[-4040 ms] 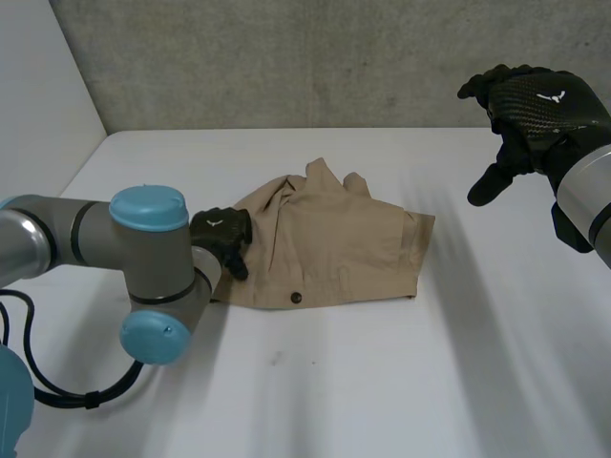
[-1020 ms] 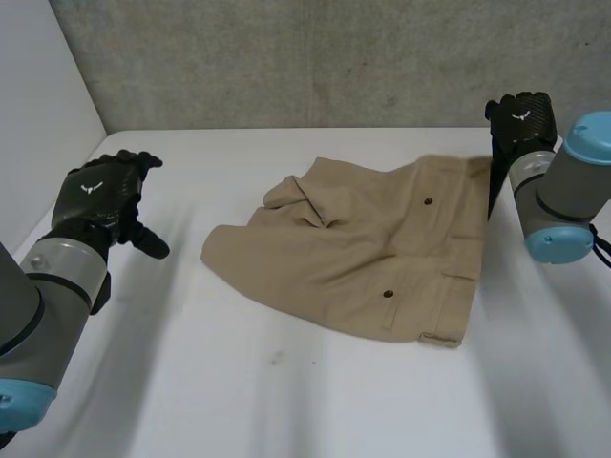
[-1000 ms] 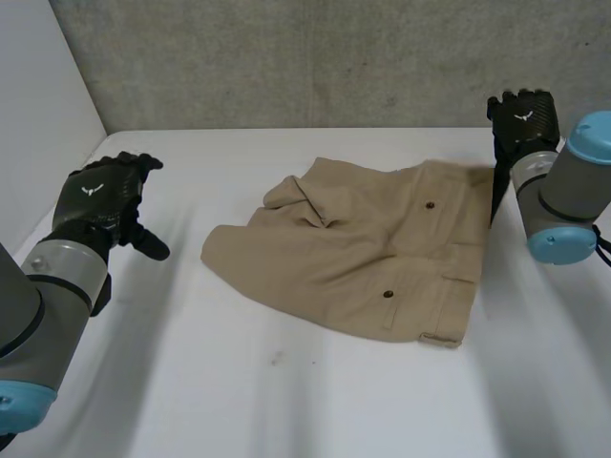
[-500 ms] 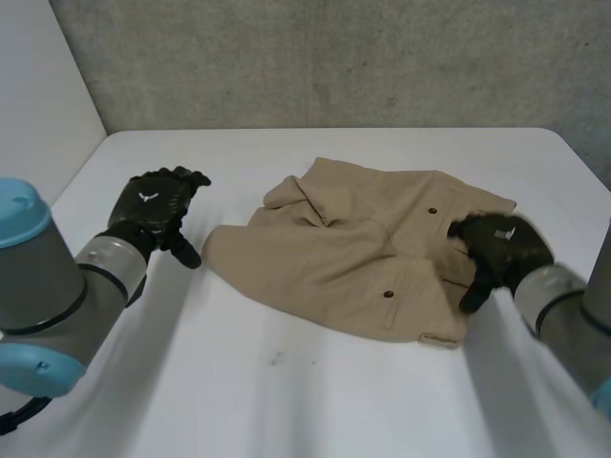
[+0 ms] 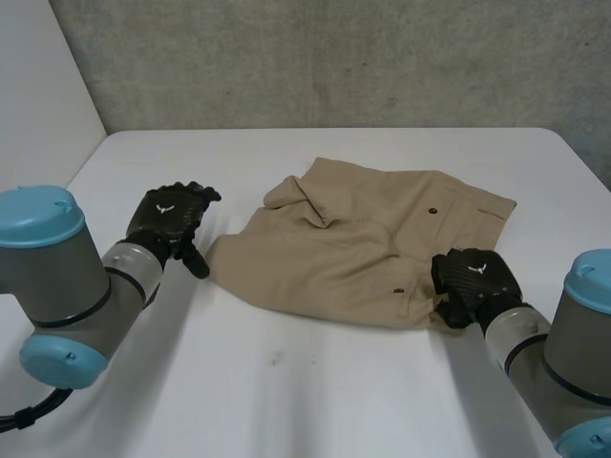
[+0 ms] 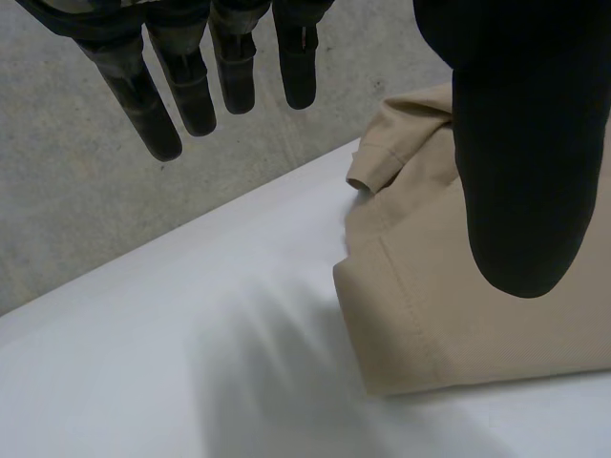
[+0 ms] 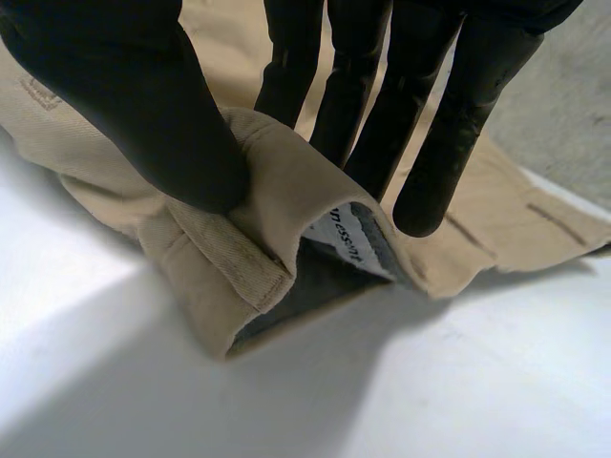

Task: Fold the shorts.

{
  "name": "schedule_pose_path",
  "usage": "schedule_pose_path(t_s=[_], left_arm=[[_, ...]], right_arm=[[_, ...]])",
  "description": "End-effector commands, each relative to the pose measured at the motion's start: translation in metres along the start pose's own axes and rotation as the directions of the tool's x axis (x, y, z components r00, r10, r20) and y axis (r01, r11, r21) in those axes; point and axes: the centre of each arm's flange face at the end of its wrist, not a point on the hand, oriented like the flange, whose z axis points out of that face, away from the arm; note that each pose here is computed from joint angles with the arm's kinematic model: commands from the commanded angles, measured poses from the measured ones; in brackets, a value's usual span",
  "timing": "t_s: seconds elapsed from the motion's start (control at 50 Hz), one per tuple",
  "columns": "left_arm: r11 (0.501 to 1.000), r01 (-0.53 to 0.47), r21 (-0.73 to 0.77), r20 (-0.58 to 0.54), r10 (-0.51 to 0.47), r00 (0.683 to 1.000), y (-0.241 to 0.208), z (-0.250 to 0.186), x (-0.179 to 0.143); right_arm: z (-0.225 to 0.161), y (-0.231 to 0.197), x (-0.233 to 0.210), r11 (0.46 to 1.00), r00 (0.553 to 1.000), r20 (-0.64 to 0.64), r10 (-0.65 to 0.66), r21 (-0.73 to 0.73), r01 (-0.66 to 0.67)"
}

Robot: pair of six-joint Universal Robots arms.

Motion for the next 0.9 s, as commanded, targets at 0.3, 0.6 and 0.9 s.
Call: schedule_pose_path(t_s=[0.3,0.6,0.9], left_arm=[[0.996,-0.021,-0.084,-0.074,0.015,0.997,0.030,-0.001,0.023],[0.987,-0.115,-0.115,-0.083,0.106,0.991,0.047,0.008,0.026],[0.987,-0.119,-0.109,-0.068,0.112,0.991,0.050,0.018,0.028]], right_arm=[[-0.040,-0.064,0.000,0.984,1.000,0.006,-0.028,0.174,0.026],[-0.044,-0.073,0.003,0.979,1.000,-0.001,-0.010,0.204,0.010],[-0.045,-0.082,0.010,0.971,0.999,-0.014,0.037,0.236,-0.032]])
